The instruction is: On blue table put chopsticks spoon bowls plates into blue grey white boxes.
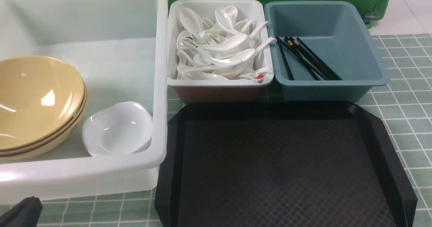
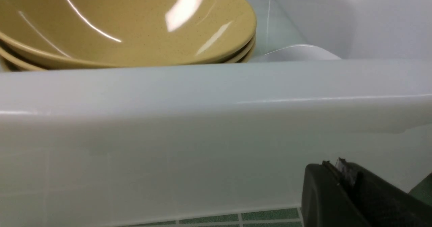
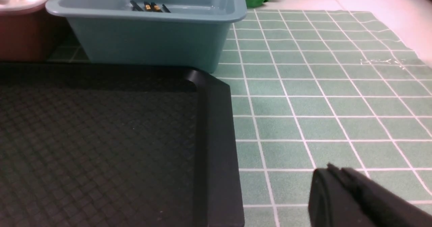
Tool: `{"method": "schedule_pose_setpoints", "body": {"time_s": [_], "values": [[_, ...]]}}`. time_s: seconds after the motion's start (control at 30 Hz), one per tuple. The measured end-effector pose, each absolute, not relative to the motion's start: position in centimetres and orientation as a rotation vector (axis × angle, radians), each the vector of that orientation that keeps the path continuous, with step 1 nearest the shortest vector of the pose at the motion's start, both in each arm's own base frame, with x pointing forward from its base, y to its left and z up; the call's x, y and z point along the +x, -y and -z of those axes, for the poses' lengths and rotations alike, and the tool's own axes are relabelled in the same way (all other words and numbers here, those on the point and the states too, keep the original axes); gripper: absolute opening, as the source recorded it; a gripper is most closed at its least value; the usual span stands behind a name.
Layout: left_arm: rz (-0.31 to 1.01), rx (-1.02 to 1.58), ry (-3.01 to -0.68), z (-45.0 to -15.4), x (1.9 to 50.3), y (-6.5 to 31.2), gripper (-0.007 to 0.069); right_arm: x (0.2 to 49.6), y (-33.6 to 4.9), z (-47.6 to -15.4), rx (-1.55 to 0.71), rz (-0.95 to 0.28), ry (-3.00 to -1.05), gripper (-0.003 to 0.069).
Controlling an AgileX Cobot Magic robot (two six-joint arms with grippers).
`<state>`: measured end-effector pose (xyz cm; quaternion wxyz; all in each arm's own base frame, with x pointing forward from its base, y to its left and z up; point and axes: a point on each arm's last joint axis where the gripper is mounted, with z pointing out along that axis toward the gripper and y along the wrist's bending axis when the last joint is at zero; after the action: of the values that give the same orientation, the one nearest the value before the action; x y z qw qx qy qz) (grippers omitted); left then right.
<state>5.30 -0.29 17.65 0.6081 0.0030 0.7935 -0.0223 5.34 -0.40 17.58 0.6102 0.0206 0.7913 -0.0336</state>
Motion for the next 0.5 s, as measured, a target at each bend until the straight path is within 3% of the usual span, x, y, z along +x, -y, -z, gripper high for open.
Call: {"method": "schedule_pose_setpoints", "body": {"time_s": [0.5], "values": [[0.052, 0.007, -1.833, -17.65, 5.30, 0.29, 0.0001, 5.34, 0.40, -17.58, 0.047, 0.078, -1.827, 0.0066]]}}
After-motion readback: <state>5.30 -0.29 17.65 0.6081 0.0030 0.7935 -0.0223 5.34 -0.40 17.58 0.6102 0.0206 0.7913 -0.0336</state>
